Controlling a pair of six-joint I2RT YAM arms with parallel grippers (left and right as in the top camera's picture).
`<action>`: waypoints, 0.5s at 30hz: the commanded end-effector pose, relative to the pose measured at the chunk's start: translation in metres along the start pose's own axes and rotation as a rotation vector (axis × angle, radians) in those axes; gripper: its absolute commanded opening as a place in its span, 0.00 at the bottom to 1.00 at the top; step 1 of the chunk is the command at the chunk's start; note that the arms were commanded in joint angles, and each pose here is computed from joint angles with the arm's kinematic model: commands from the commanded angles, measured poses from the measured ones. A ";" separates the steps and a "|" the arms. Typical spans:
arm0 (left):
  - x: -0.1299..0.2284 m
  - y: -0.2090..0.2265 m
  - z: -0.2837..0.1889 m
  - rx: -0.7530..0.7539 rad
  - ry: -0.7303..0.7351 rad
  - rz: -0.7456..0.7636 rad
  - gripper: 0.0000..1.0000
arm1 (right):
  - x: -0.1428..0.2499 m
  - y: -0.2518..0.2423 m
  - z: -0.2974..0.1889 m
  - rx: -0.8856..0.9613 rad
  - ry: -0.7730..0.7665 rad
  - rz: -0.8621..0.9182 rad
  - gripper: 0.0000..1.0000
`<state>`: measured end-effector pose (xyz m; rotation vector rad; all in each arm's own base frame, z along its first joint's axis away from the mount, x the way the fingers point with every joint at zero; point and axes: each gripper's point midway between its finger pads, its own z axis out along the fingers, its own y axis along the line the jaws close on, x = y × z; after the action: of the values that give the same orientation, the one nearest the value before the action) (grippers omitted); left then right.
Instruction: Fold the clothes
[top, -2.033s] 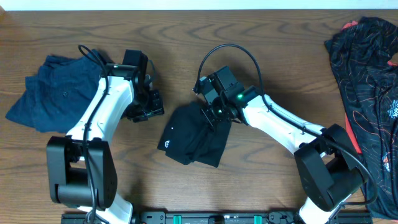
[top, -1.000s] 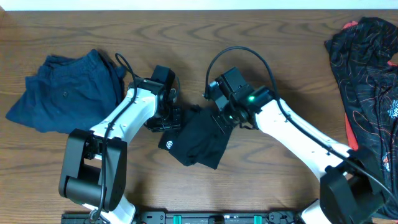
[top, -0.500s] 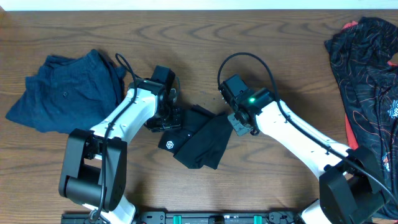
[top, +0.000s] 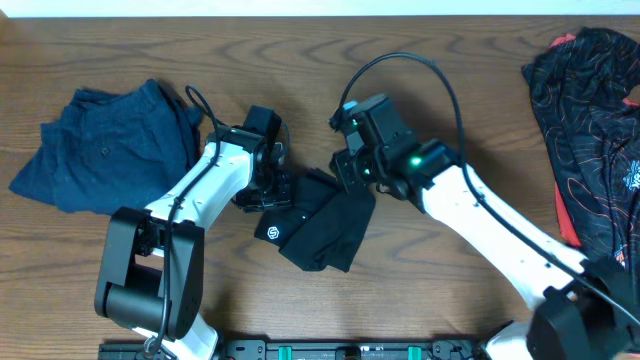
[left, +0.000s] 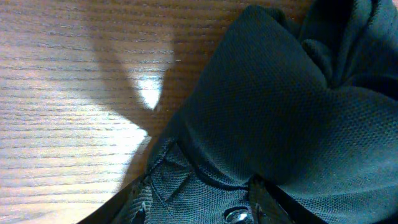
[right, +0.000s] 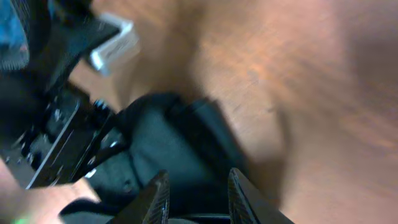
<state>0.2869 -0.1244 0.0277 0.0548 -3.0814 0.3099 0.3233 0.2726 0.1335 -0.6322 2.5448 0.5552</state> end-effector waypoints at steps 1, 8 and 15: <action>0.006 0.007 0.008 -0.027 0.028 -0.001 0.52 | 0.032 0.028 0.029 -0.134 0.142 -0.010 0.30; 0.007 0.007 0.008 -0.027 0.029 -0.002 0.51 | 0.089 -0.009 0.044 0.057 0.371 0.012 0.28; 0.007 0.007 0.008 -0.027 0.029 -0.002 0.52 | 0.115 -0.106 0.001 0.536 0.488 0.048 0.27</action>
<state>0.2865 -0.1243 0.0273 0.0549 -3.0802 0.3098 0.2599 0.1954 0.0395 -0.6823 3.0514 0.0295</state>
